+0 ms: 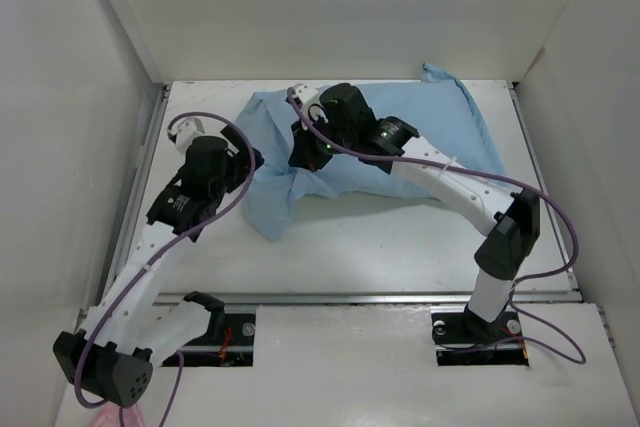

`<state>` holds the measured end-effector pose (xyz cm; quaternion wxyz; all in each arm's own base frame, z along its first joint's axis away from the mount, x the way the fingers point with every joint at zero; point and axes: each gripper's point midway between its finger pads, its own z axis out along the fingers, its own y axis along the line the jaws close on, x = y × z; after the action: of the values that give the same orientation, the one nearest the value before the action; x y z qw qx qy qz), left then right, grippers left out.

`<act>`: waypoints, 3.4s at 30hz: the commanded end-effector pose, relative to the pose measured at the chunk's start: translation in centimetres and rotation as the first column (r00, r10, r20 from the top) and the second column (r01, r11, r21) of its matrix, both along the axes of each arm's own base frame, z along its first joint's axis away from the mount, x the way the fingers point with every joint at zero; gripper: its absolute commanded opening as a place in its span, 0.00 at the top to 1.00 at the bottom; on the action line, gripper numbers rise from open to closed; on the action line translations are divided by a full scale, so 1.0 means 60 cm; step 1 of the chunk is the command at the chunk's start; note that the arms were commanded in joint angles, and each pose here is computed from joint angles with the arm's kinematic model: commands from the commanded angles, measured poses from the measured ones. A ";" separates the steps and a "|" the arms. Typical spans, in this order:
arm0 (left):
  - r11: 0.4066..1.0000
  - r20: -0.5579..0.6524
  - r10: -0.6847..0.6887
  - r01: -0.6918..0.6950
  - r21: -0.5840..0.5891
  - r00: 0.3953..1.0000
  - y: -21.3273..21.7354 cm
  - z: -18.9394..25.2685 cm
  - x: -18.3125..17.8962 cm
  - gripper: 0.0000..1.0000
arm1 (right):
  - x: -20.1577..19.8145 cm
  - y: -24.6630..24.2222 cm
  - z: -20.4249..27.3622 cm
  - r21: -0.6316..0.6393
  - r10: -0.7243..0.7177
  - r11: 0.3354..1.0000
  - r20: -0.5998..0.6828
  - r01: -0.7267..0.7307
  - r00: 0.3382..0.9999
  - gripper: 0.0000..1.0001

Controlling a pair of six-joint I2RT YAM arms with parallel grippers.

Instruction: Put the pillow into the pillowcase

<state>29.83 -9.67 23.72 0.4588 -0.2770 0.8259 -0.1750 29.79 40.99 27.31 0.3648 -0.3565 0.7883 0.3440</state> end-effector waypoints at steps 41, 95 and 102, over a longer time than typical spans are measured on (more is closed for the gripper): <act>0.989 -0.234 -0.148 0.147 -0.021 0.961 0.086 -0.224 0.465 0.00 | 0.404 -0.679 -0.016 -0.103 -0.890 0.452 0.005 0.886 0.455 0.00; 0.893 -0.131 0.418 -0.433 -0.121 0.899 0.194 -0.123 0.010 0.00 | -0.023 -0.629 -0.010 0.468 -0.872 0.467 0.104 0.750 0.478 0.00; 0.845 0.144 0.534 -0.522 -0.111 0.833 0.246 0.091 -0.032 0.00 | -0.024 -0.674 0.067 0.385 -0.936 0.346 0.074 0.856 0.345 0.00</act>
<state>29.30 2.94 25.44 0.5110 -0.4748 0.7047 -0.1301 26.61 1.98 37.70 0.7457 0.0952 0.6364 0.1727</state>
